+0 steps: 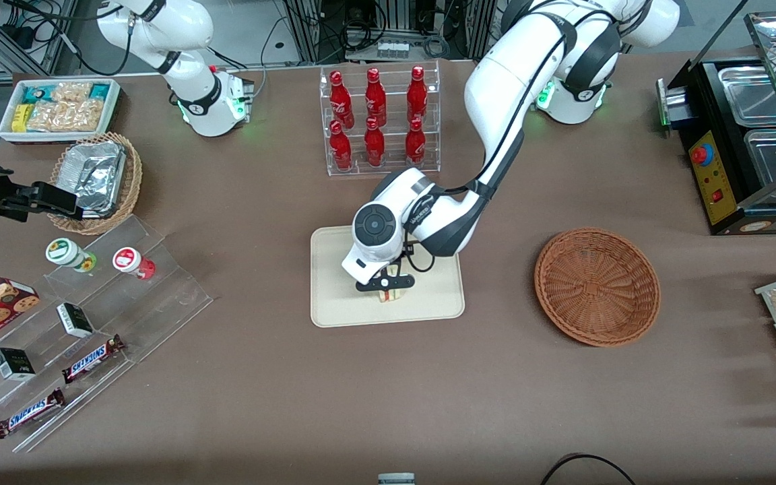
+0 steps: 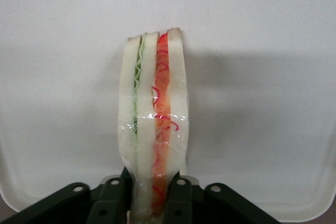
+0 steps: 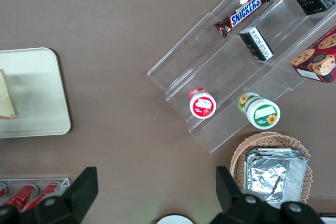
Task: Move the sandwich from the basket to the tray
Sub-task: 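Lower the sandwich onto the tray and open the left gripper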
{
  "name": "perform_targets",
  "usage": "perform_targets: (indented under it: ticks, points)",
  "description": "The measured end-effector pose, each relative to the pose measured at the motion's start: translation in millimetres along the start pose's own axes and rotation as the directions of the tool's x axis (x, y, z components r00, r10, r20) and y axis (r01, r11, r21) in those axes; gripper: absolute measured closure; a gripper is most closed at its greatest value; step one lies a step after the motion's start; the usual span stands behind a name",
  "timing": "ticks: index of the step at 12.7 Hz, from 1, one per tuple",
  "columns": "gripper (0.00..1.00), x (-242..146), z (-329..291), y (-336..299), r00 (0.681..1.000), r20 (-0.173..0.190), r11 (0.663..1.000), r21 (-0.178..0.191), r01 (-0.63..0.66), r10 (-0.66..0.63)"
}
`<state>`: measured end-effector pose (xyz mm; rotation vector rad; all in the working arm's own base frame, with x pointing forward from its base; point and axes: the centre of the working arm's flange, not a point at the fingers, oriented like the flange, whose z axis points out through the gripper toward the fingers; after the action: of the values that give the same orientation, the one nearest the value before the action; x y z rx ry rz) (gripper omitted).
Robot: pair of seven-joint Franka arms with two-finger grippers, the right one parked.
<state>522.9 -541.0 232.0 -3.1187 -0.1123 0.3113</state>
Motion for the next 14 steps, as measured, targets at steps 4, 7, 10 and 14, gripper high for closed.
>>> perform_targets:
  ticks: [4,7,10,14]
  points:
    - [0.22,1,-5,2,1.0,-0.014,1.0,-0.015,0.0,-0.001]
    - [0.0,3,-24,5,0.999,-0.033,0.999,-0.036,-0.001,0.0]
    - [0.0,3,-65,1,0.998,-0.057,0.998,-0.058,0.0,-0.003]
    - [0.0,8,-121,-18,0.996,-0.085,0.996,-0.084,0.021,-0.028]
